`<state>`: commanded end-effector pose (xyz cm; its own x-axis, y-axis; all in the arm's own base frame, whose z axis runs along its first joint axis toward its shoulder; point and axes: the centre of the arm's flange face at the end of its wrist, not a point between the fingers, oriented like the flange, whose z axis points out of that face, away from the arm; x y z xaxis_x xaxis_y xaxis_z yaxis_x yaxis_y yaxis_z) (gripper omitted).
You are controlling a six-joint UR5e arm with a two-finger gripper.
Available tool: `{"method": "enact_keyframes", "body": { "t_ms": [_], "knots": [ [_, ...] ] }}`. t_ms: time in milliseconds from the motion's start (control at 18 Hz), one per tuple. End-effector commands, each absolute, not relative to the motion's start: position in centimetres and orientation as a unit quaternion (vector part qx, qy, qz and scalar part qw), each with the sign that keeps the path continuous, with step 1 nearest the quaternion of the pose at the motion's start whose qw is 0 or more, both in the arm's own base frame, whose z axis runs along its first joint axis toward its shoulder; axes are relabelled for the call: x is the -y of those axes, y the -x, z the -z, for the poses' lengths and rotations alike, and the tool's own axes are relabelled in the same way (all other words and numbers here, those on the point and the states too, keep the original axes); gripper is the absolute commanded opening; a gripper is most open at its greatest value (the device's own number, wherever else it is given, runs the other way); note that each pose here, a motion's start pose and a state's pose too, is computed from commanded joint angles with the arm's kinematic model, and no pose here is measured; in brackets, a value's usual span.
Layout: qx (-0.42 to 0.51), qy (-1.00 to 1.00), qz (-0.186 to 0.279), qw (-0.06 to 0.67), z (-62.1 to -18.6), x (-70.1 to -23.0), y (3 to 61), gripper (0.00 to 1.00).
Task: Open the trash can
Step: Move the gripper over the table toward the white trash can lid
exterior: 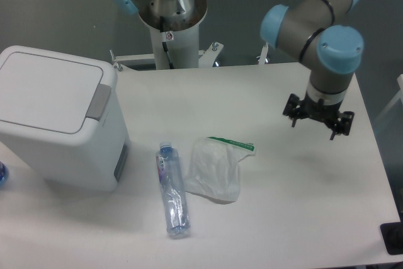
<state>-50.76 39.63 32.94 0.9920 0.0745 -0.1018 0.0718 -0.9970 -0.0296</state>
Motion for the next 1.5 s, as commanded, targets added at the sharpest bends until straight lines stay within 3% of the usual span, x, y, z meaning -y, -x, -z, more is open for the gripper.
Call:
{"method": "enact_keyframes", "body": {
  "t_ms": [389,722,1500],
  "knots": [
    [0.098,0.994,0.039,0.033,-37.1,-45.0,45.7,1.00],
    [0.168,0.966,0.127,0.153,-43.6,-48.1,39.2,1.00],
    [0.121,0.962,0.141,0.200,-50.4,-51.3,27.5,1.00]
  ]
}}
